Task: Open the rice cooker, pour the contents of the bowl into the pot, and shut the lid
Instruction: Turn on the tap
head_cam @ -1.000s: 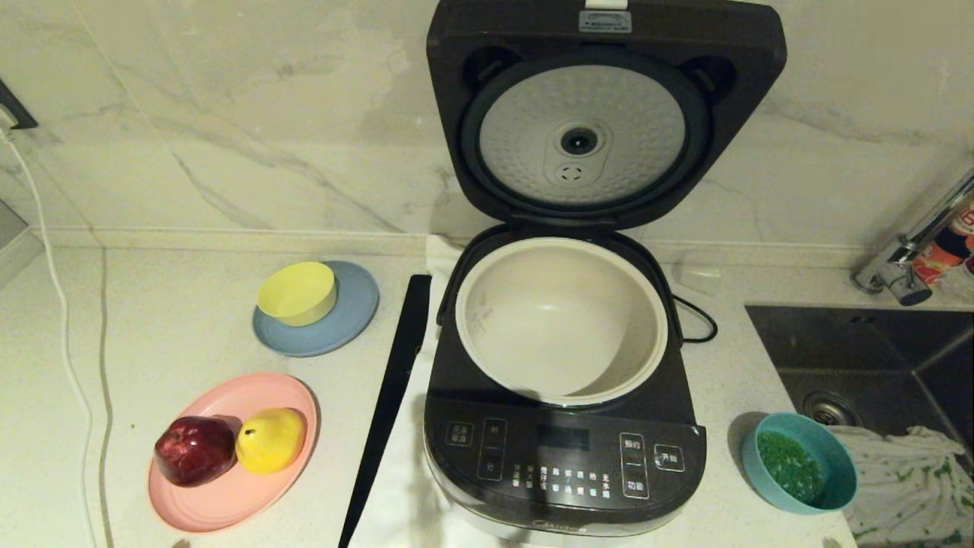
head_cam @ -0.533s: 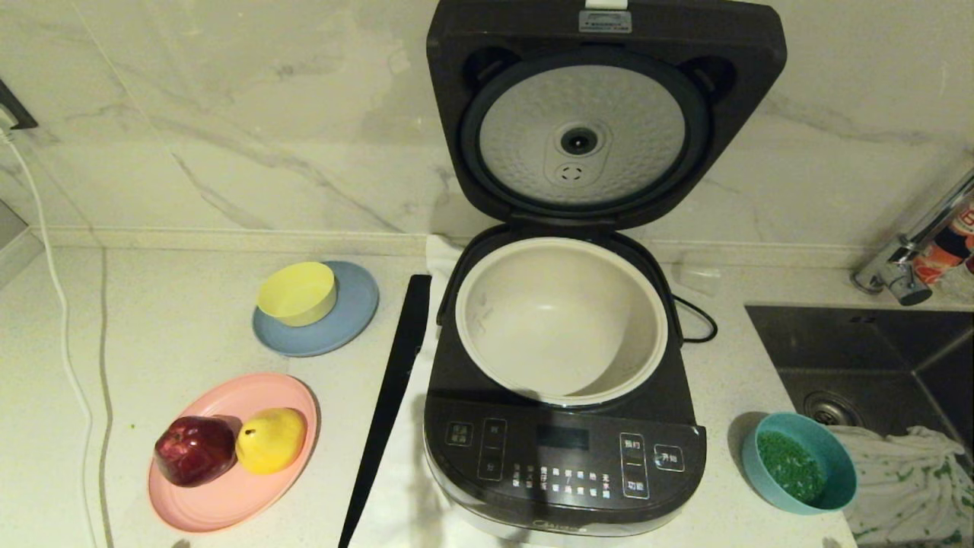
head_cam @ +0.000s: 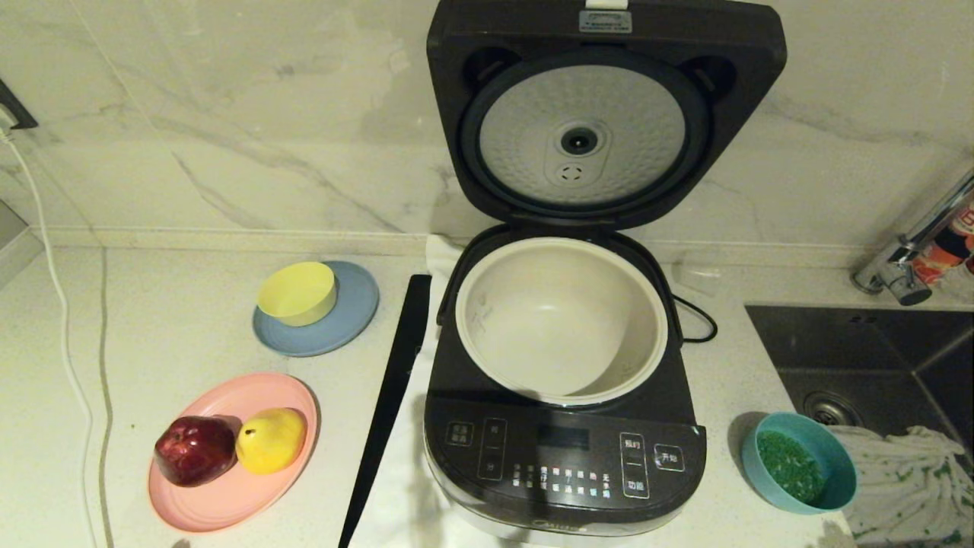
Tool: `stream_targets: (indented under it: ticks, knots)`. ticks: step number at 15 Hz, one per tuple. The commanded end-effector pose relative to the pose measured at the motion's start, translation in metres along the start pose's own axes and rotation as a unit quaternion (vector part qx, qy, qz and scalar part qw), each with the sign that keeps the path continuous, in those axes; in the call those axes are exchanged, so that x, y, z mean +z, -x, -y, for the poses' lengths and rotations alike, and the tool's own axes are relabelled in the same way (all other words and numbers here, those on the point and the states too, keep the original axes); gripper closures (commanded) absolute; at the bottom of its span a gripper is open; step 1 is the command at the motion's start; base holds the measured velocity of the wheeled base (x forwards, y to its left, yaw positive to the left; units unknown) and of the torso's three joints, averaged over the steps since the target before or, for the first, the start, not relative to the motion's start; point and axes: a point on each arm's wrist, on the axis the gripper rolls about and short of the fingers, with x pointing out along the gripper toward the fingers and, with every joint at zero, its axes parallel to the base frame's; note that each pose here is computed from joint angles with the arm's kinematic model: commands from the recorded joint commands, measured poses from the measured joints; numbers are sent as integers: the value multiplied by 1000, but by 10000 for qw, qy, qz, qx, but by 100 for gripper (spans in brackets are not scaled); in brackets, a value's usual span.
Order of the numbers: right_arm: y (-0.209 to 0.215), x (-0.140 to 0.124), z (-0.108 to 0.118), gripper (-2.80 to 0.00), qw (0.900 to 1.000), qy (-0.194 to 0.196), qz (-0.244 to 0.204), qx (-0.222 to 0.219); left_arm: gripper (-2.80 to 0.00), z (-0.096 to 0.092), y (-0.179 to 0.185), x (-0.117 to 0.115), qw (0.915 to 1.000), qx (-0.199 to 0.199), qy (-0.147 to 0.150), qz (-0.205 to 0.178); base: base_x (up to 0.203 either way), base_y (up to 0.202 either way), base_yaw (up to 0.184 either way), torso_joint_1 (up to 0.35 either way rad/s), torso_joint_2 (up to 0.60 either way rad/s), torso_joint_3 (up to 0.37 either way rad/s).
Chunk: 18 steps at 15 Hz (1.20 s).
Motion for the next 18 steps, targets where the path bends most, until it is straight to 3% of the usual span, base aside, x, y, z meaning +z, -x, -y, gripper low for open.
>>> stream_targets:
  ticks: [1,5,10,14,18]
  knots:
    - [-15,23,-1,0,9984,70,-551,-139,0,0,0,0,10000,3,-2,3,0,0,0,0,0,0]
    - [-76,49,0,0,9866,335,-1434,-708,0,0,0,0,10000,3,-3,3,0,0,0,0,0,0]
    - [-184,59,8,0,9583,765,-1961,-1934,0,0,0,0,10000,-5,-3,4,0,0,0,0,0,0]
    - [-265,60,34,0,9420,782,-1798,-2723,0,0,0,0,10000,-5,-3,4,0,0,0,0,0,0]
    - [-329,47,59,0,9333,934,-1466,-3141,0,0,0,0,10000,2,-3,4,0,0,0,0,0,0]
